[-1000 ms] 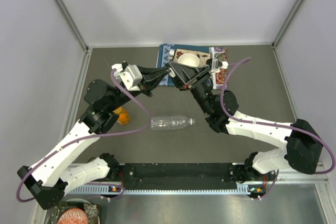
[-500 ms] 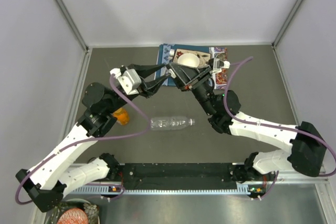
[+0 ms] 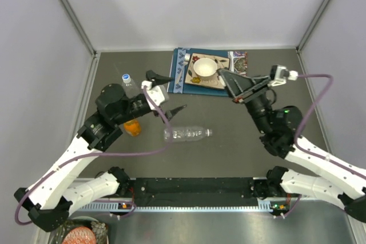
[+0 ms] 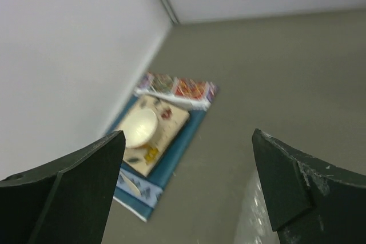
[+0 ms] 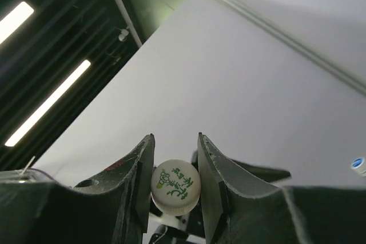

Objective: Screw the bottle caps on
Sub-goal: Pick up the plastic bottle at the center of the board.

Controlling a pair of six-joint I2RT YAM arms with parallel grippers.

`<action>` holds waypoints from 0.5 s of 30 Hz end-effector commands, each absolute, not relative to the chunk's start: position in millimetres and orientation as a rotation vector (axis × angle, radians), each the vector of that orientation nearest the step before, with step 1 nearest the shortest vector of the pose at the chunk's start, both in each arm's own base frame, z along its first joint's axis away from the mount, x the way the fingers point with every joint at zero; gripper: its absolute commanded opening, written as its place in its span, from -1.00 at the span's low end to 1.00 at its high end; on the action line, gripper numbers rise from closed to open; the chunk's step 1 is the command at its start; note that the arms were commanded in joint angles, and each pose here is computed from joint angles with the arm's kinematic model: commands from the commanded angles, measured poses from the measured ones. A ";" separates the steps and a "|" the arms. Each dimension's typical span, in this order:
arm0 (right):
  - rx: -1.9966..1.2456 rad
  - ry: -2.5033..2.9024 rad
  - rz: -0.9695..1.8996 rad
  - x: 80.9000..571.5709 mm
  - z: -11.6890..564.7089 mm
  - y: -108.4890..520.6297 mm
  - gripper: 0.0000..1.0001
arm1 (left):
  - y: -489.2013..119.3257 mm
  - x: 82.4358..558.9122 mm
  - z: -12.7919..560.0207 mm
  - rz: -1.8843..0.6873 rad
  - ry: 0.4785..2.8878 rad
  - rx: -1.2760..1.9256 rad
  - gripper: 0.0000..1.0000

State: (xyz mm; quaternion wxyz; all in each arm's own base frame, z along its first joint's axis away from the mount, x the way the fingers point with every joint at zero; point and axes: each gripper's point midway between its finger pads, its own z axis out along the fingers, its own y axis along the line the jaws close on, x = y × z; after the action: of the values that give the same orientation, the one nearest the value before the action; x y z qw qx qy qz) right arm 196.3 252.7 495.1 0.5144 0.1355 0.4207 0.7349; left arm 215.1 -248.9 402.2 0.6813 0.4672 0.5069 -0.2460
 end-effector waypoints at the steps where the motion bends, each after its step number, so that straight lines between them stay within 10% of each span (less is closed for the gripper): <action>1: 0.275 1.058 1.517 197.5 487.2 219.5 -0.63 | -248.2 194.1 277.1 -0.595 1.397 1.432 0.96; 15: 0.306 1.105 1.361 193.8 474.6 176.3 -0.63 | -222.6 187.3 98.6 -0.545 1.890 1.960 0.96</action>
State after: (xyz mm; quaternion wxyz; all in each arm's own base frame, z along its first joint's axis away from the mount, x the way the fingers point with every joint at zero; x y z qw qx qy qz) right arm 190.5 186.6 480.5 0.6139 0.1339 0.4731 0.6176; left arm 186.1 -223.1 96.2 0.2107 0.6706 0.6837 -0.1960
